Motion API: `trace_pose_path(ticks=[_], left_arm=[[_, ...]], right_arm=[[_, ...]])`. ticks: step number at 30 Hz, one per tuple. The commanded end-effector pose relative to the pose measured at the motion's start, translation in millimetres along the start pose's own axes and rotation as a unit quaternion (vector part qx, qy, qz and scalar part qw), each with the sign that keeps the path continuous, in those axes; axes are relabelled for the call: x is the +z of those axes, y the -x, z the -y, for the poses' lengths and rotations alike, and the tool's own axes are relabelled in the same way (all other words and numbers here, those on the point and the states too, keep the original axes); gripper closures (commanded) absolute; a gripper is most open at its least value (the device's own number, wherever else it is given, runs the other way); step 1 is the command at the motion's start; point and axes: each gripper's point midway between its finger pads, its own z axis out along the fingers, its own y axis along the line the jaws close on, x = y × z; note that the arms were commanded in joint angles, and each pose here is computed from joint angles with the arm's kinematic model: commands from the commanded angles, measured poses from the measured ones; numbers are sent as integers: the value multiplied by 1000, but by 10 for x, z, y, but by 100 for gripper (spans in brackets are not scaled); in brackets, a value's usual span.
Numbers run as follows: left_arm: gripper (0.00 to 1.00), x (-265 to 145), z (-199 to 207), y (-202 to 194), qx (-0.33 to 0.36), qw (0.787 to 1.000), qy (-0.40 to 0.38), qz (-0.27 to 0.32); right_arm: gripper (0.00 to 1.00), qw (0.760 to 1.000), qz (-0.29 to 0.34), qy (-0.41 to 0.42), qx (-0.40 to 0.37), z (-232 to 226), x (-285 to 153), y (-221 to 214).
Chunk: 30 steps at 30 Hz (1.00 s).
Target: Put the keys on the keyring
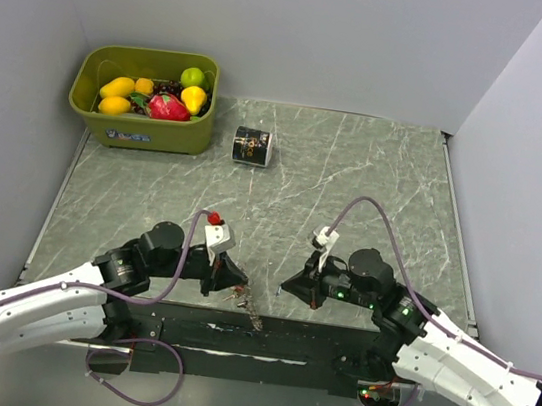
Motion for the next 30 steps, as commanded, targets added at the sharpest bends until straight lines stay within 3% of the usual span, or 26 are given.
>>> trace_pose_path(ticks=[1,21,30], left_arm=[[99,29,57,203,22,999,-6,30],[99,21,126,157,33,999,-11,33],[99,-8,159,182,36,998,-11,40]], right_arm=[[100,999,23,22,-38,-212,30,373],[100,994,-45,58,-82,-569,458,414],[100,995,-45,45,-75,-558,518,388]])
